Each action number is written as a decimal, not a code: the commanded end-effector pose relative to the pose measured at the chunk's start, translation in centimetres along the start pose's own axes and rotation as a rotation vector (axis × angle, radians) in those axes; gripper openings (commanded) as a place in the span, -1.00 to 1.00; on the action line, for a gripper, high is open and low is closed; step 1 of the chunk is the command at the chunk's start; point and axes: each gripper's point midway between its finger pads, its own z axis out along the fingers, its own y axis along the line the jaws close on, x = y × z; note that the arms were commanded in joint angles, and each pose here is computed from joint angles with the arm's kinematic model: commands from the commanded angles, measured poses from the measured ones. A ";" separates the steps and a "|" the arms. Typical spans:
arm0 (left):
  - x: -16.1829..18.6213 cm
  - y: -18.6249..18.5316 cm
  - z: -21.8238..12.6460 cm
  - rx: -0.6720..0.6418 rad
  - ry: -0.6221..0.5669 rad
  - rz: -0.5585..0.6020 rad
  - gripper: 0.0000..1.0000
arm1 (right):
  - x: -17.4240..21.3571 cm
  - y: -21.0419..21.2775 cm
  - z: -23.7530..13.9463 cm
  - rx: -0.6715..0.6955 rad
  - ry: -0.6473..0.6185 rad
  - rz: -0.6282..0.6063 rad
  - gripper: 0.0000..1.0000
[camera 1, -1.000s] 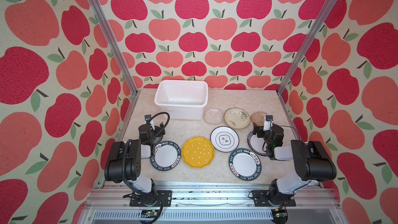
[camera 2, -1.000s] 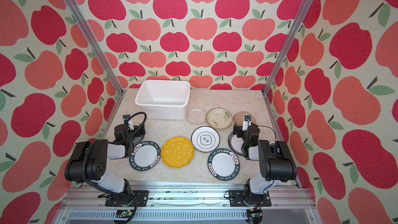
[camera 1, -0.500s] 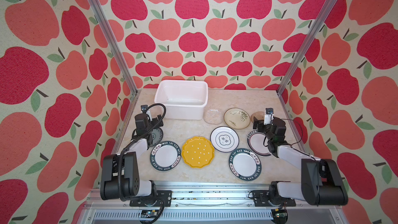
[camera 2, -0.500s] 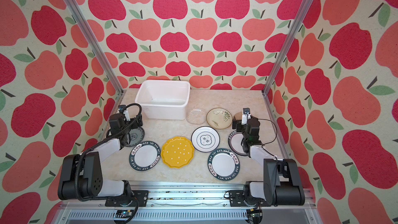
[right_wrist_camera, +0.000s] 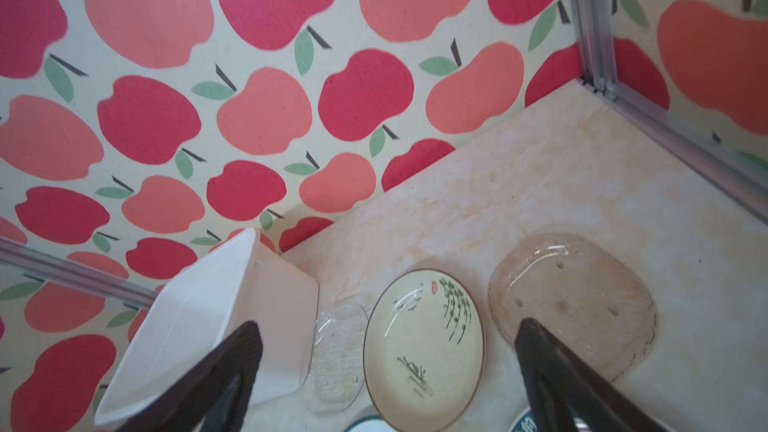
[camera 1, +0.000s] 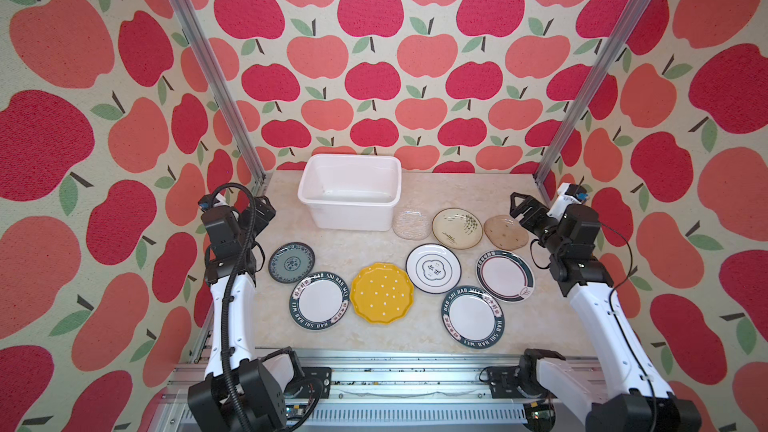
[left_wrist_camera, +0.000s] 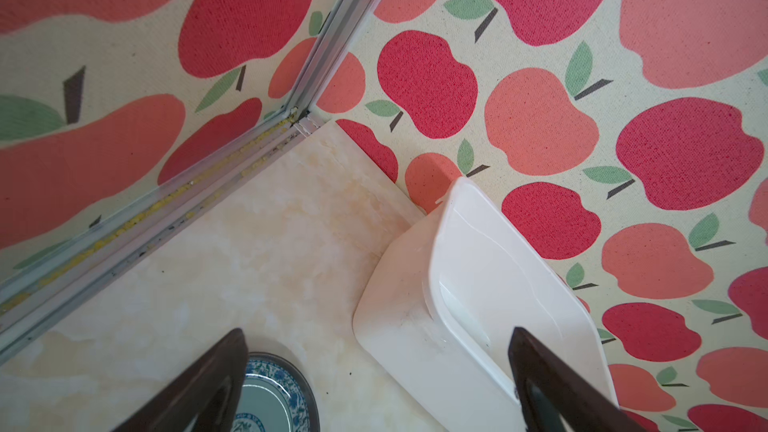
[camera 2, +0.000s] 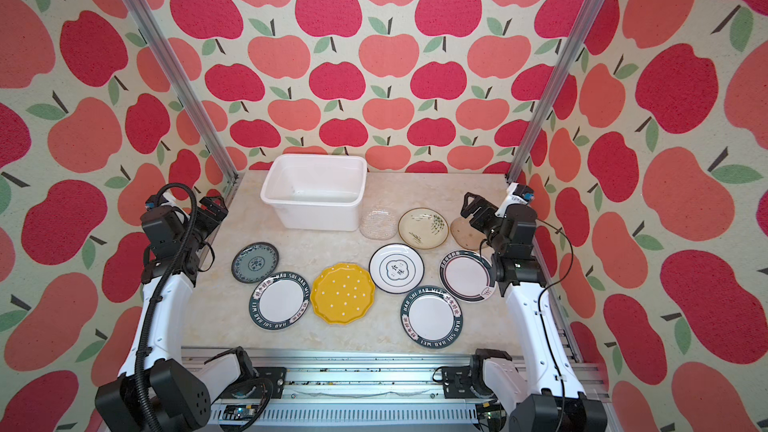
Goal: Place the plates into the plastic bin on the countertop
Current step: 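Move both grippers from rest toward the yellow dotted plate, then lower both grippers onto opposite rims of the yellow dotted plate, then close both grippers on the yellow plate rims and tilt it up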
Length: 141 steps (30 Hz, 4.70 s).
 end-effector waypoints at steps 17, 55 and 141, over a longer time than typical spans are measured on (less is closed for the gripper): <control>27.3 -7.5 -5.5 0.192 1.161 0.706 0.95 | 30.5 6.9 -5.5 -0.367 0.870 -0.275 0.95; 37.0 -3.7 -2.8 0.153 1.396 0.544 0.50 | 39.6 8.2 -1.1 -0.410 1.205 -0.302 0.75; 35.4 -5.8 -3.5 0.177 1.325 0.446 -1.00 | 34.5 16.0 -0.8 -0.693 1.046 -0.390 -0.44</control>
